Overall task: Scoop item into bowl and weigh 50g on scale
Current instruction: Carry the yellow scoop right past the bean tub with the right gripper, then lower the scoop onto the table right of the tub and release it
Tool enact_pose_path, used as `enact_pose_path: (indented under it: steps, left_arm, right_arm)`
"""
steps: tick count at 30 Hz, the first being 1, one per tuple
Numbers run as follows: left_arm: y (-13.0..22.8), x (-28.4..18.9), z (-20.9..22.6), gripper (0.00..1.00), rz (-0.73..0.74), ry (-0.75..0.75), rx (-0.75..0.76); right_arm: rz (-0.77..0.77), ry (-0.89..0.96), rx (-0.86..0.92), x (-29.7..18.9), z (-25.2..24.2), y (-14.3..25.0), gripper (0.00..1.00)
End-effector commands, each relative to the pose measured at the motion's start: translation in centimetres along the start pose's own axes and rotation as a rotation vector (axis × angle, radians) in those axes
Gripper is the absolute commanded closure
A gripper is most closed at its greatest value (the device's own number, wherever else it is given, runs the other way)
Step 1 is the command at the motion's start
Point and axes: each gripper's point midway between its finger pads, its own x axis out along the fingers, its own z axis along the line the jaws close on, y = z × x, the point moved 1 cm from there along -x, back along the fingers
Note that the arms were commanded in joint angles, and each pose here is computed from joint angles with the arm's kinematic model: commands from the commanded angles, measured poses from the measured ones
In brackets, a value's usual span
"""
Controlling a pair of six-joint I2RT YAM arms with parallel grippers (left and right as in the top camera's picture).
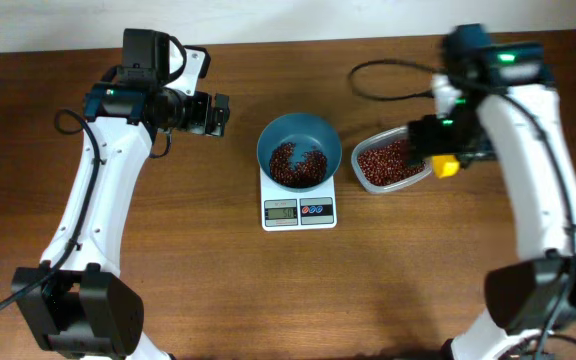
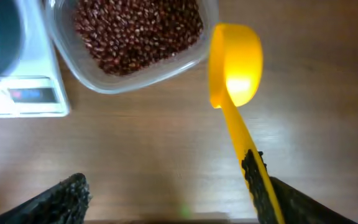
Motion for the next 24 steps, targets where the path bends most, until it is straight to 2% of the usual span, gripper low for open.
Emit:
enact_pose_path:
  steps: [1, 3, 8, 11, 13, 15, 17, 19, 24]
  left_arm:
    - [-0.9, -1.2, -0.3, 0.01, -0.036, 0.007, 0.027]
    - [-0.9, -1.2, -0.3, 0.01, -0.036, 0.007, 0.027]
    - [-0.9, -1.2, -0.3, 0.01, -0.036, 0.007, 0.027]
    - [-0.9, -1.2, -0.3, 0.01, -0.036, 0.007, 0.027]
    - [-0.9, -1.2, -0.3, 0.01, -0.036, 0.007, 0.027]
    - [-0.9, -1.2, -0.3, 0.01, -0.036, 0.007, 0.027]
    - [-0.9, -1.2, -0.3, 0.01, -0.036, 0.007, 0.027]
    - [-0.9, -1.2, -0.3, 0.01, -0.036, 0.007, 0.027]
    - [-0.9, -1.2, -0.3, 0.01, -0.036, 0.007, 0.027]
  right_arm:
    - [-0.036, -0.229, 0.124, -0.7, -2.1, 2.9, 0.12]
    - [-0.091, -0.383, 0.153, 0.1, -2.1, 4.4, 0.10]
    - [-0.158, -0.559, 0.214, 3.4, -2.2, 7.3, 0.04]
    - [-0.111, -0.553, 0.246, 6.8, -2.5, 8.4, 0.04]
    - [-0.069, -0.507, 0.275, 8.7, -3.1, 9.2, 0.04]
    - [-0.028, -0.352, 0.352, 9.8, -5.3, 9.9, 0.04]
    - [0.001, -0.214, 0.424, 10.3, -7.4, 10.6, 0.04]
    - [0.008, -0.169, 0.455, 10.5, -8.0, 10.7, 0.03]
    - [0.072, 0.097, 0.650, 11.5, -11.9, 12.3, 0.03]
